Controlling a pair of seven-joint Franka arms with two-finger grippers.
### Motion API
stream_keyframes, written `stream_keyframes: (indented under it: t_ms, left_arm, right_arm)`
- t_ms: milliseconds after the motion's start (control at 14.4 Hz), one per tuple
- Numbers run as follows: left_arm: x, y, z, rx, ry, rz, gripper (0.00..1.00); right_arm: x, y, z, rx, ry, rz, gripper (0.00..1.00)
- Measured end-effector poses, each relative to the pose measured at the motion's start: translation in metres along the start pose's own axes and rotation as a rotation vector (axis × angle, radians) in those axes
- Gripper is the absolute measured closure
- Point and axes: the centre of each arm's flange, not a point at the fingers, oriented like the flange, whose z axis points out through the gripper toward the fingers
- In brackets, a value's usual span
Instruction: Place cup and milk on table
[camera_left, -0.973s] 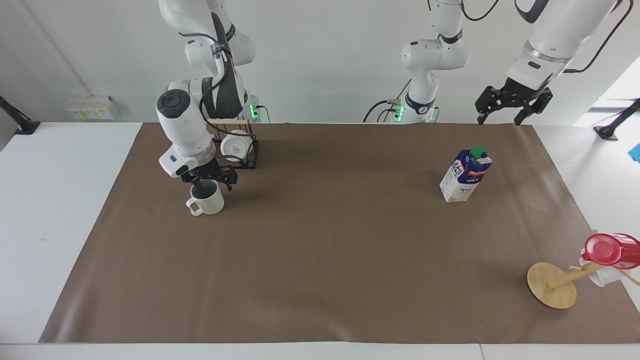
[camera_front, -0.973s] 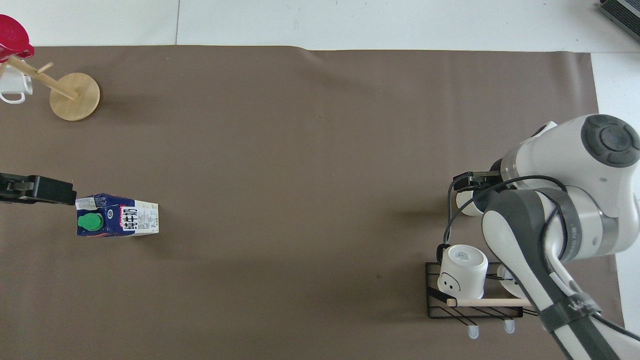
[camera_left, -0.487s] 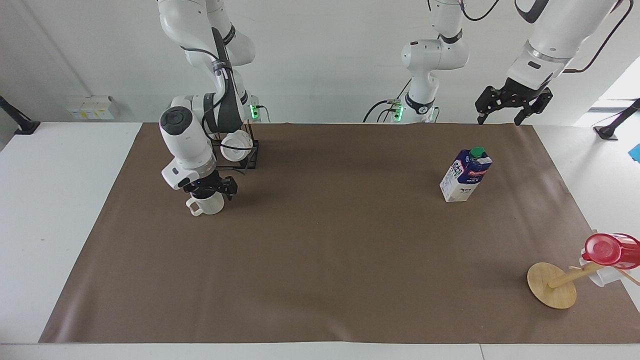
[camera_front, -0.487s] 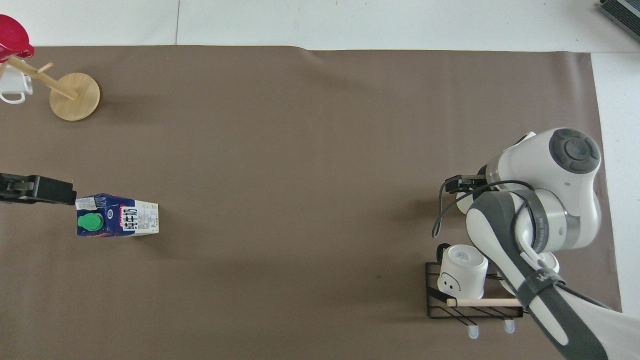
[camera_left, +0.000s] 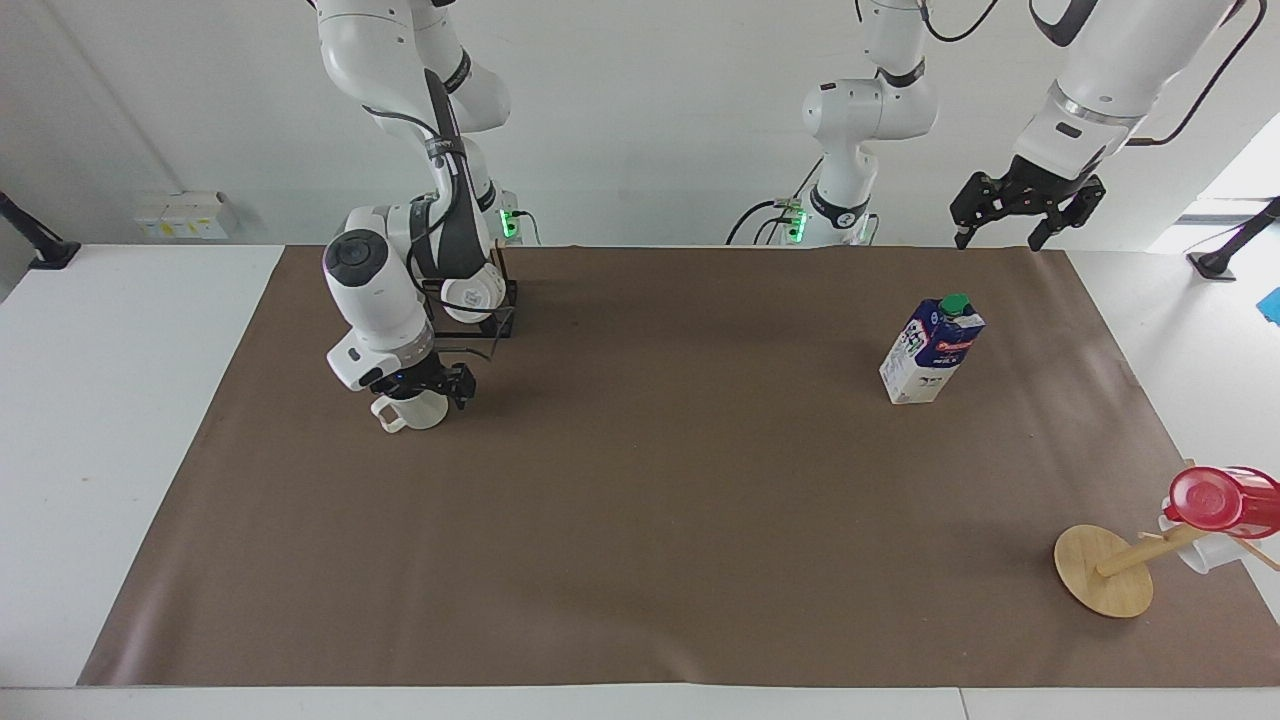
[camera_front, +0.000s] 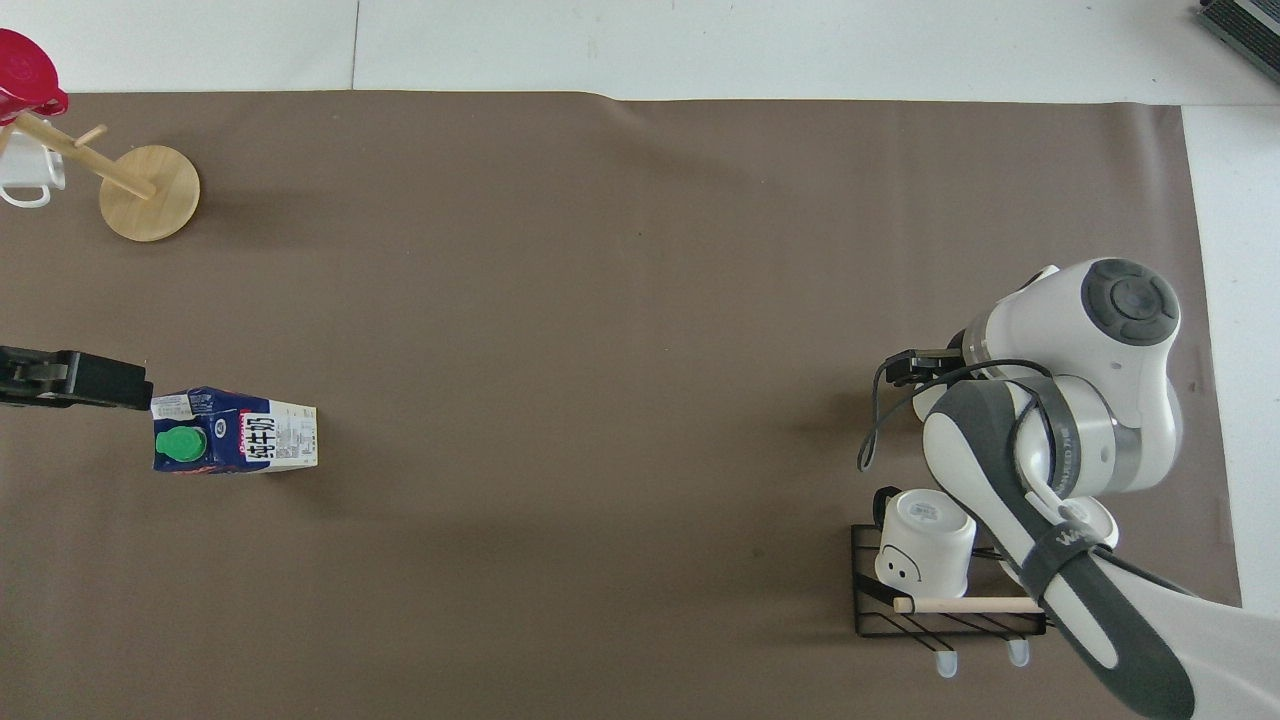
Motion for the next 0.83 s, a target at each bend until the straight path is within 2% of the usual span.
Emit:
stream_keyframes:
  t_ms: [139,487,556,834]
  left_arm:
    - [0.0,0.0,0.0,0.0,0.0,0.0,0.0]
    - [0.0,0.0,0.0,0.0,0.0,0.0,0.0]
    - [0.0,0.0,0.0,0.0,0.0,-0.001,0.0]
    - [0.0,-0.001,0.0,0.0,0.0,-0.001,0.0]
  right_arm:
    - [0.002,0.001,-0.005,0.001,0.011,0.001,0.34]
    - [0.003,0.003,-0.01,0.008,0.019,0.011,0.88]
    - [0.004,0.004,-0.011,0.008,0.022,0.012,0.93]
    - [0.005,0.001,-0.015,0.019,0.029,0.017,0.93]
